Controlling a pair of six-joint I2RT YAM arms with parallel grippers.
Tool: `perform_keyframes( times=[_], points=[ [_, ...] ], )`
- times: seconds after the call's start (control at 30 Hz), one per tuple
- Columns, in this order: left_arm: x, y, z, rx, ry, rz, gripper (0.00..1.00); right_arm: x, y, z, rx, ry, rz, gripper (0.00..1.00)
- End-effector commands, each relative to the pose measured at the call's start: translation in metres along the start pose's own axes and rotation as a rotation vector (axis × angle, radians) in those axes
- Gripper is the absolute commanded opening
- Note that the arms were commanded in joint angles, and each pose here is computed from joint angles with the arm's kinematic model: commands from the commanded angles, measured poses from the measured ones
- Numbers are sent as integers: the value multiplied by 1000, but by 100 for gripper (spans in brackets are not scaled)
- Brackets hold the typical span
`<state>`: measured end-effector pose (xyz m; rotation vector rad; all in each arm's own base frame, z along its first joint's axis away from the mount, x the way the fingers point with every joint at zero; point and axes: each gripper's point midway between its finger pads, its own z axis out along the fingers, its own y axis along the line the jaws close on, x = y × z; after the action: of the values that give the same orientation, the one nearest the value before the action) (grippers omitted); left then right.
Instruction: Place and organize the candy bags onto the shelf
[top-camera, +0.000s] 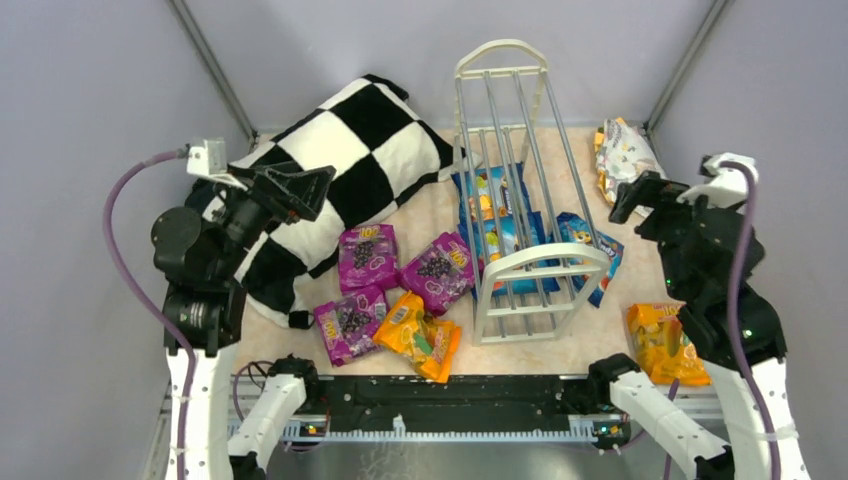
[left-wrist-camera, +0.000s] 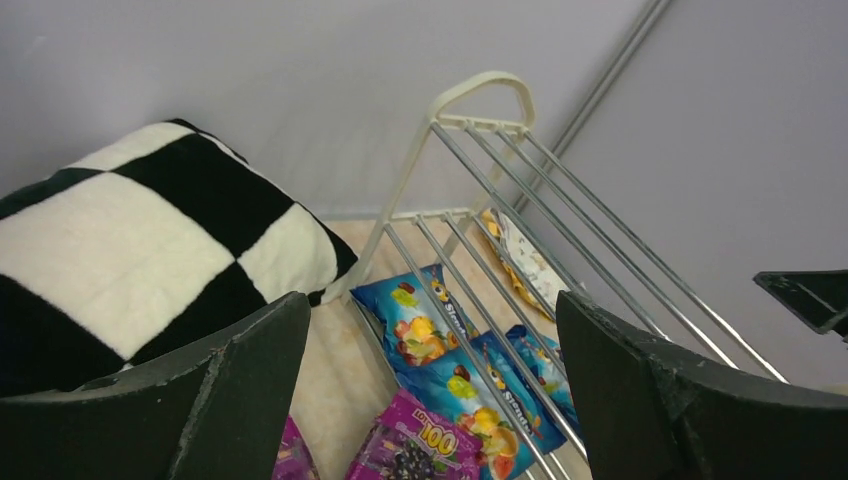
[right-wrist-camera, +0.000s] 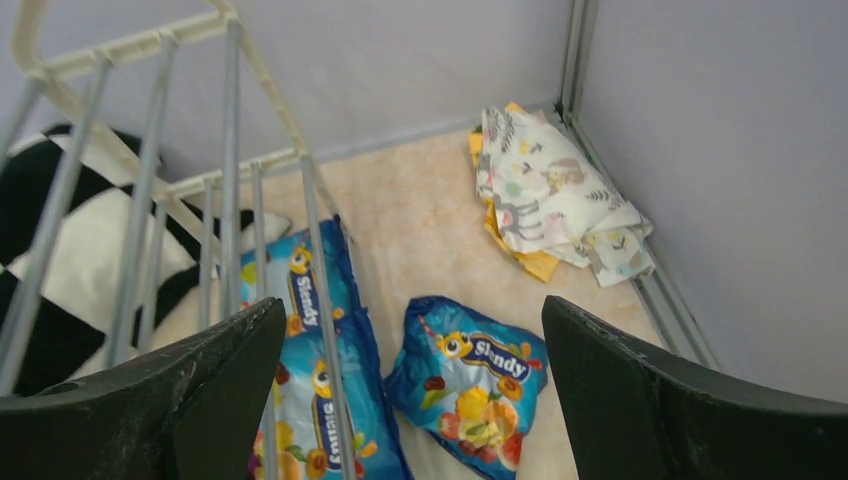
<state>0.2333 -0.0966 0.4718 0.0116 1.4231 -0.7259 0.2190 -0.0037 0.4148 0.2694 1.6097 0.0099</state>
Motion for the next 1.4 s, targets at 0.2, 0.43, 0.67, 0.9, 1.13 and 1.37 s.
perform_keyframes(
  times=[0.2, 0.43, 0.67, 0.9, 1.13, 1.37],
  points=[
    [25, 6, 32, 97, 109, 22, 99, 31, -5, 42, 133, 75, -91, 99],
    [58, 20, 55, 142, 203, -31, 99, 35, -1, 93, 154, 192, -43, 99],
    [84, 46, 70, 98, 269, -37, 99, 60, -22, 138, 92, 309, 182, 99],
    [125, 57, 80, 82, 351, 14, 99, 92, -66, 165, 129, 396, 298, 99],
    [164, 44, 80, 36, 390, 228, 99, 159, -92, 168, 172, 531, 368, 99],
    [181, 63, 76, -58, 398, 259, 99, 238, -103, 163, 195, 669, 467, 99]
  ],
)
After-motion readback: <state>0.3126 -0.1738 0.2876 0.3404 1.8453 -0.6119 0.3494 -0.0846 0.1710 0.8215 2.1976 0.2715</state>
